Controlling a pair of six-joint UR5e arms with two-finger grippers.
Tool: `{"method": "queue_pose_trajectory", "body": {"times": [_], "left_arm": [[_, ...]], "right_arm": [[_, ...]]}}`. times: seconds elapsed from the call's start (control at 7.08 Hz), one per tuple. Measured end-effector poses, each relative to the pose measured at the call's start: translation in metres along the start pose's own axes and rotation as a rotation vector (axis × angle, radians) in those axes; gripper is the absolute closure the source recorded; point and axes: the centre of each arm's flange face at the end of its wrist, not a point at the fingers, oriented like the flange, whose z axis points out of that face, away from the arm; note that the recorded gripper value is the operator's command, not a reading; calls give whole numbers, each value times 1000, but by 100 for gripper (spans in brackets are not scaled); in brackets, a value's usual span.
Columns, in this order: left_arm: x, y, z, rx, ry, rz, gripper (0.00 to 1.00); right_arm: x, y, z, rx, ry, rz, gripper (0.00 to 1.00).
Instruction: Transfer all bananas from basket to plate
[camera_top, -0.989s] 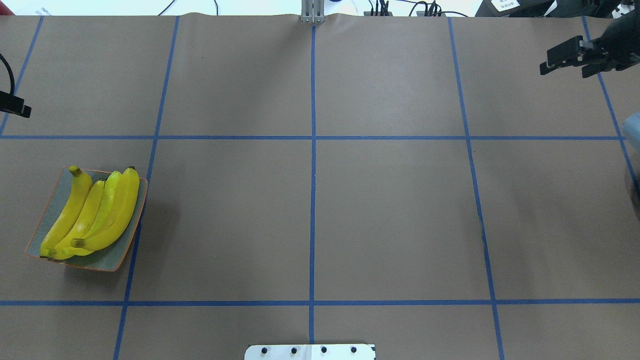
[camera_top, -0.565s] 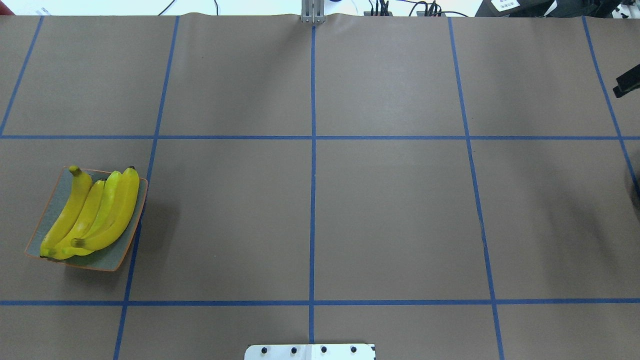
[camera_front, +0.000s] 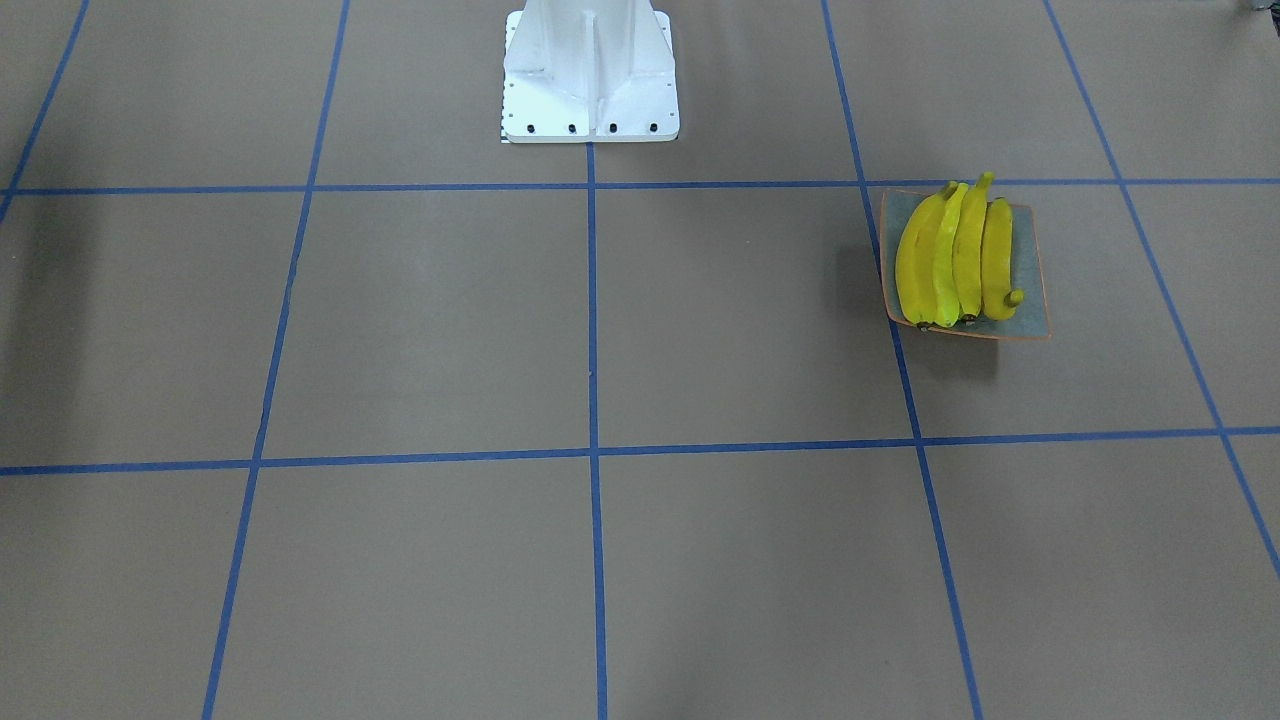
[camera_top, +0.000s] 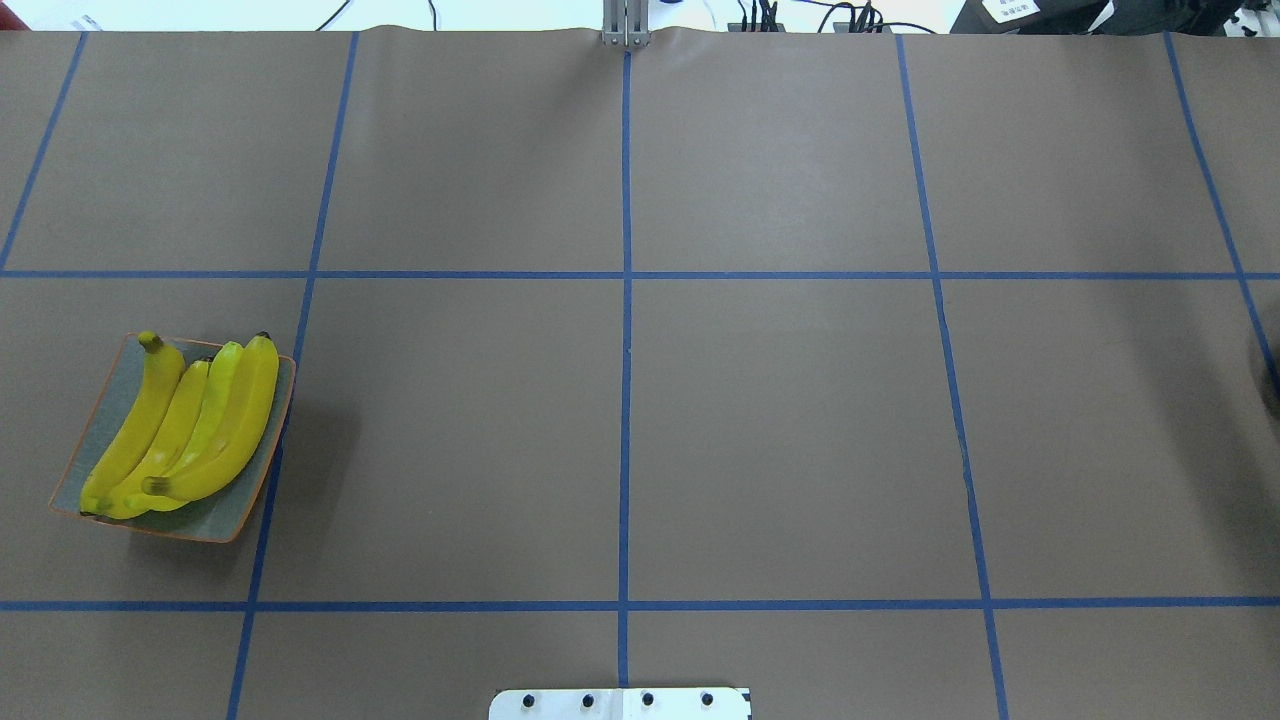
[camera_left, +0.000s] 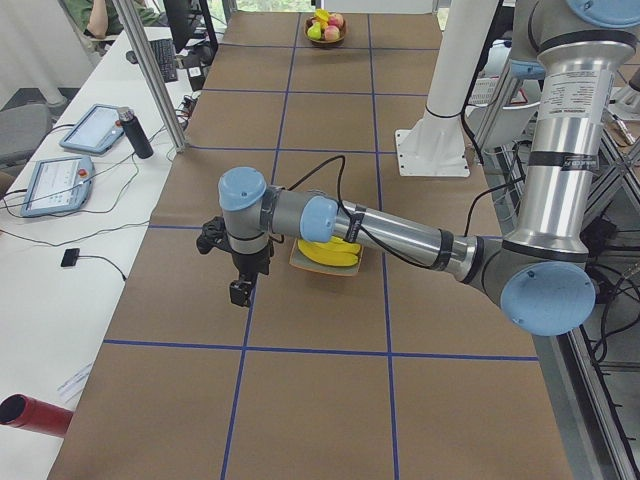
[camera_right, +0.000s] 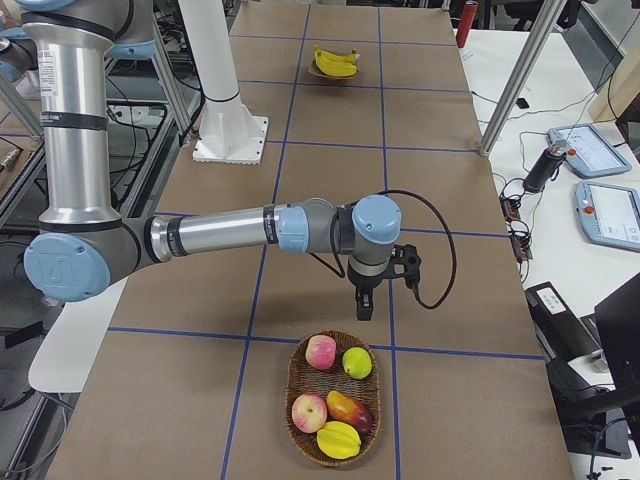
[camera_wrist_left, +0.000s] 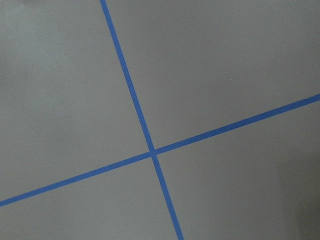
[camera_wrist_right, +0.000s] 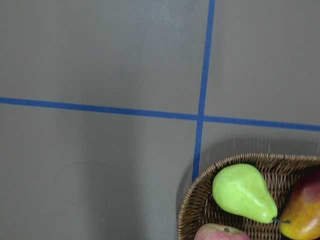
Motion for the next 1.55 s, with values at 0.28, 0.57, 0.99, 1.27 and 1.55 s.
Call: {"method": "queue_pose_trajectory", "body": {"times": [0.28, 0.57, 0.99, 1.27, 1.55], "left_arm": [[-27, 13, 28, 7, 15, -7, 0], [-51, 39, 45, 7, 16, -32, 0], [-52, 48, 37, 19, 19, -98, 0], [-50, 48, 35, 23, 20, -132, 0], [-50, 48, 35, 23, 20, -137, 0]], "right_arm": [[12, 7, 3, -2, 18, 15, 0], [21, 13, 6, -8, 35, 34, 0], [30, 20, 6, -8, 44, 54, 0], [32, 22, 7, -11, 53, 57, 0], [36, 23, 11, -19, 54, 64, 0]]}}
